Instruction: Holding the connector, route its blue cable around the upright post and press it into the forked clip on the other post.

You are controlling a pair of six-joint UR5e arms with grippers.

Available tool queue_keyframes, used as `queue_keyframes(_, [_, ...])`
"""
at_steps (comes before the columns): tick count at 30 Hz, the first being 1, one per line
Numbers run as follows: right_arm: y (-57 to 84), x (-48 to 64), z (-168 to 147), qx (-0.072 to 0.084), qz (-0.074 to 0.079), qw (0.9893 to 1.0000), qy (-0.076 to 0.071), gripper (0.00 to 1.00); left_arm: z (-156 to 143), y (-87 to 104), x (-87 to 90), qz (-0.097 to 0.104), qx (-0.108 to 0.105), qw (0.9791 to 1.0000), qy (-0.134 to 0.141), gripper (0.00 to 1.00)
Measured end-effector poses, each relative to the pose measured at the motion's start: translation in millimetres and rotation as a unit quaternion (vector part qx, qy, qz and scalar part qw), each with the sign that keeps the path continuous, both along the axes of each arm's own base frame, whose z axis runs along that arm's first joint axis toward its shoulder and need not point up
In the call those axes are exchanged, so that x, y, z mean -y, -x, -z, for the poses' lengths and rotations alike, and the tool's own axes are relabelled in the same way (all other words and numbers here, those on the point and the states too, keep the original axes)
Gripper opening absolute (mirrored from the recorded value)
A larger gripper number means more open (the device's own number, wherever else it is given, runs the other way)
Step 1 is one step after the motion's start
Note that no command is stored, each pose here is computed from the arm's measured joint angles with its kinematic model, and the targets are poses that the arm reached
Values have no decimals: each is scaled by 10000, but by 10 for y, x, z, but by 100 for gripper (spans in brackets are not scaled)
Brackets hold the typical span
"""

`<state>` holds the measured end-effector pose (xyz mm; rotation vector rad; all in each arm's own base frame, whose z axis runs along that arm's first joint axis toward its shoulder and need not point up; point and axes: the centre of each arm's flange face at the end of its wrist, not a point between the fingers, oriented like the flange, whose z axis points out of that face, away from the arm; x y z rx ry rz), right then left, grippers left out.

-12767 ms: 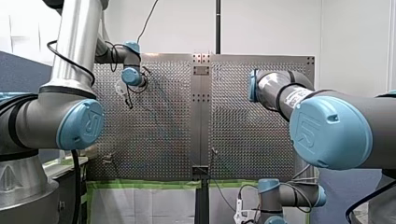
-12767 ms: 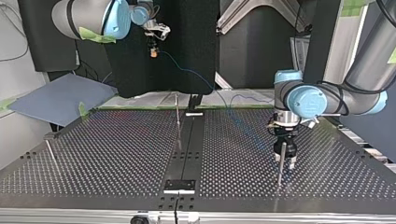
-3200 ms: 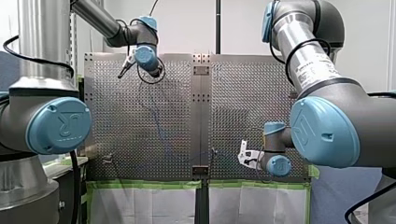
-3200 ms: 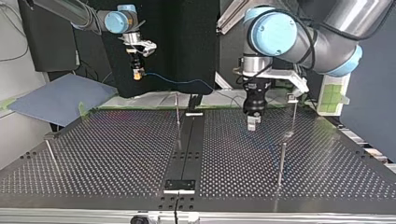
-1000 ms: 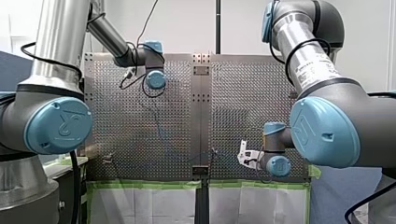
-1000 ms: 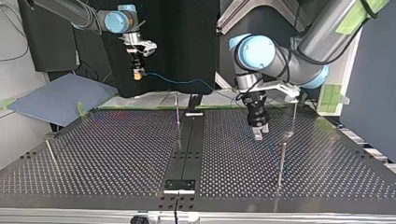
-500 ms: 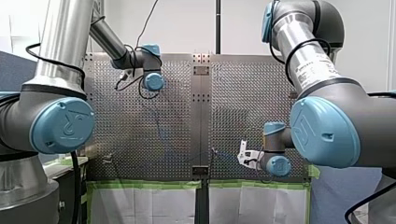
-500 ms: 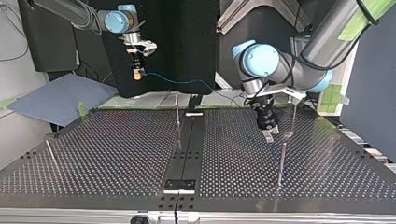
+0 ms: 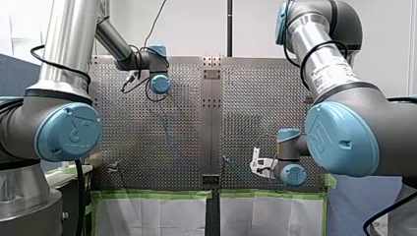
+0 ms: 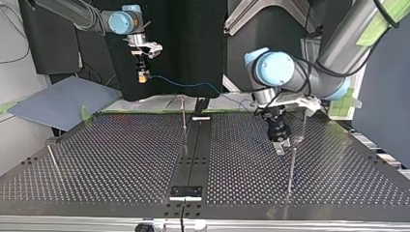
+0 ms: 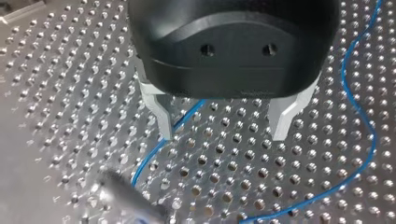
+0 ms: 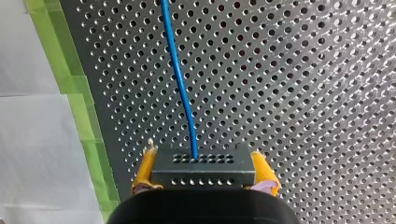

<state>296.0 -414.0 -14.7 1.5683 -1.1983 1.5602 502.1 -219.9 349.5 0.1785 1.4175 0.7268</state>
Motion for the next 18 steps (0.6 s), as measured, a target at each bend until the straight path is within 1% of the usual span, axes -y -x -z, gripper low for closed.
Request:
queue_keyframes(7, [-1, -2, 0, 6, -1, 10000, -4, 0, -13, -38, -23, 80, -57, 9999, -37, 100])
queue_keyframes(12, [-1, -1, 0, 7, -2, 10000, -6, 0, 22, -50, -22, 151, -106, 9998, -14, 100])
queue_keyframes(15, [-1, -2, 1, 7, -2, 10000, -10, 0, 117, -63, -9, 176, -240, 9996, -30, 100])
queue_keyframes(18, [1, -3, 3, 6, -1, 10000, -14, 0, 261, -72, 23, 147, -431, 9989, -97, 100])
